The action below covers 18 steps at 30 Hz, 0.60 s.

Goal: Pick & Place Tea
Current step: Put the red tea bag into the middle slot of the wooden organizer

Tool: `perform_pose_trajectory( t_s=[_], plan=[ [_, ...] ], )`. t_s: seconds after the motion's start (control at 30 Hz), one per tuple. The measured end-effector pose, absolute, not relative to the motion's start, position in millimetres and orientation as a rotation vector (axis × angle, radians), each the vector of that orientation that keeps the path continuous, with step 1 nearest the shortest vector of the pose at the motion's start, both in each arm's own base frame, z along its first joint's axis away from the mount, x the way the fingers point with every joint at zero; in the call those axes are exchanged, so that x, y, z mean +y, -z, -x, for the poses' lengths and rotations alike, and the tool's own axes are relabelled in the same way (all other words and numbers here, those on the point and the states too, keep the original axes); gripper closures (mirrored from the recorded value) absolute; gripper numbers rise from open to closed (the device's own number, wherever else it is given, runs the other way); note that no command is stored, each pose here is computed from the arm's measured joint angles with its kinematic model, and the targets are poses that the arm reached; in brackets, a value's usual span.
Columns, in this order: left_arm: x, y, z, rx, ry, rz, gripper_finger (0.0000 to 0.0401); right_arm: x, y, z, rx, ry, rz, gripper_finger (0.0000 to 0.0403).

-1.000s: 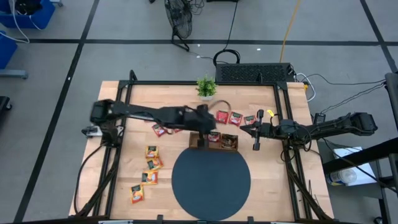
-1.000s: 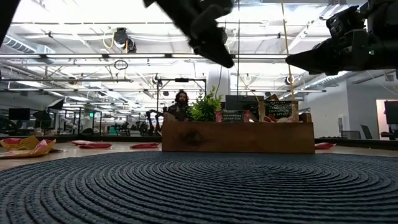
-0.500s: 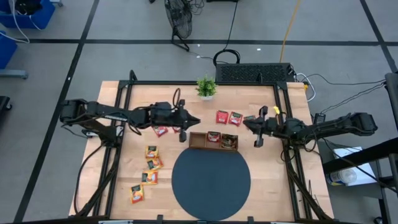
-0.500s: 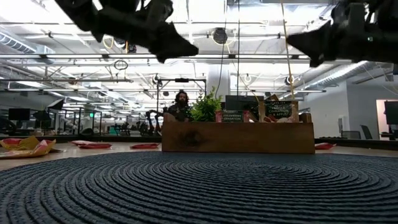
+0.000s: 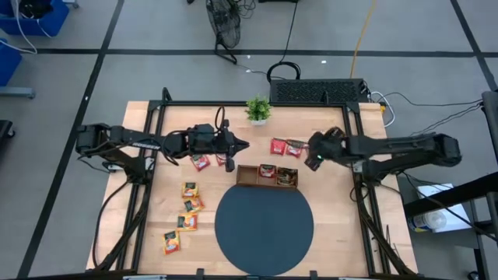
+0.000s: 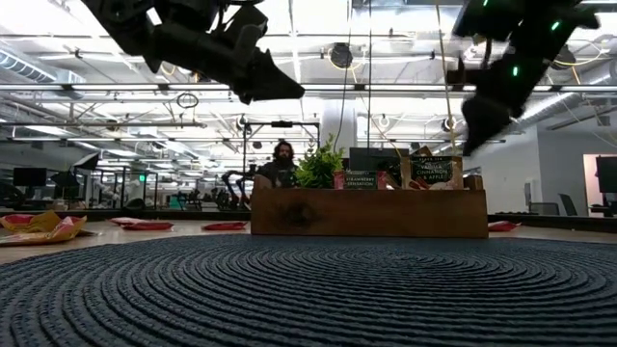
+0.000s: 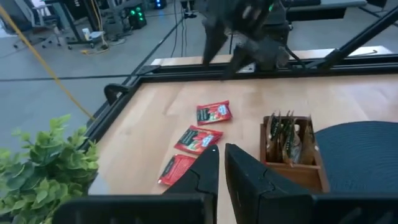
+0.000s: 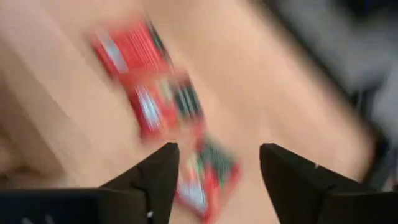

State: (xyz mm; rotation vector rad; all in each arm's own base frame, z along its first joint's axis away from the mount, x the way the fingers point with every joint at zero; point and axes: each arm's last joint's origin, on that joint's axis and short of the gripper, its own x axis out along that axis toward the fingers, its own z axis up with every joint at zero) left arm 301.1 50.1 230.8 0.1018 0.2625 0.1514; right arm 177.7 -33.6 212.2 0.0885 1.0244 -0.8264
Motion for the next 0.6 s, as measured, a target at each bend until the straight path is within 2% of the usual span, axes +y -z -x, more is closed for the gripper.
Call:
perform_pose_trajectory(
  t_s=[0.13, 0.37, 0.6],
  plan=[
    [52.0, -230.5, -300.8, 0.264, -0.161, -0.08, 0.0366, -55.9, -194.9, -178.3, 1.13, 0.849, -0.358, 0.0167],
    [50.5, -226.2, -299.7, 0.31, -0.152, -0.072, 0.0366, -81.9, -174.6, -169.5, 1.19, 0.84, -0.583, 0.0157],
    [50.2, -220.5, -297.8, 0.372, -0.15, -0.062, 0.0366, -85.6, -151.7, -151.6, 1.218, 0.88, -0.771, 0.0161]
  ],
)
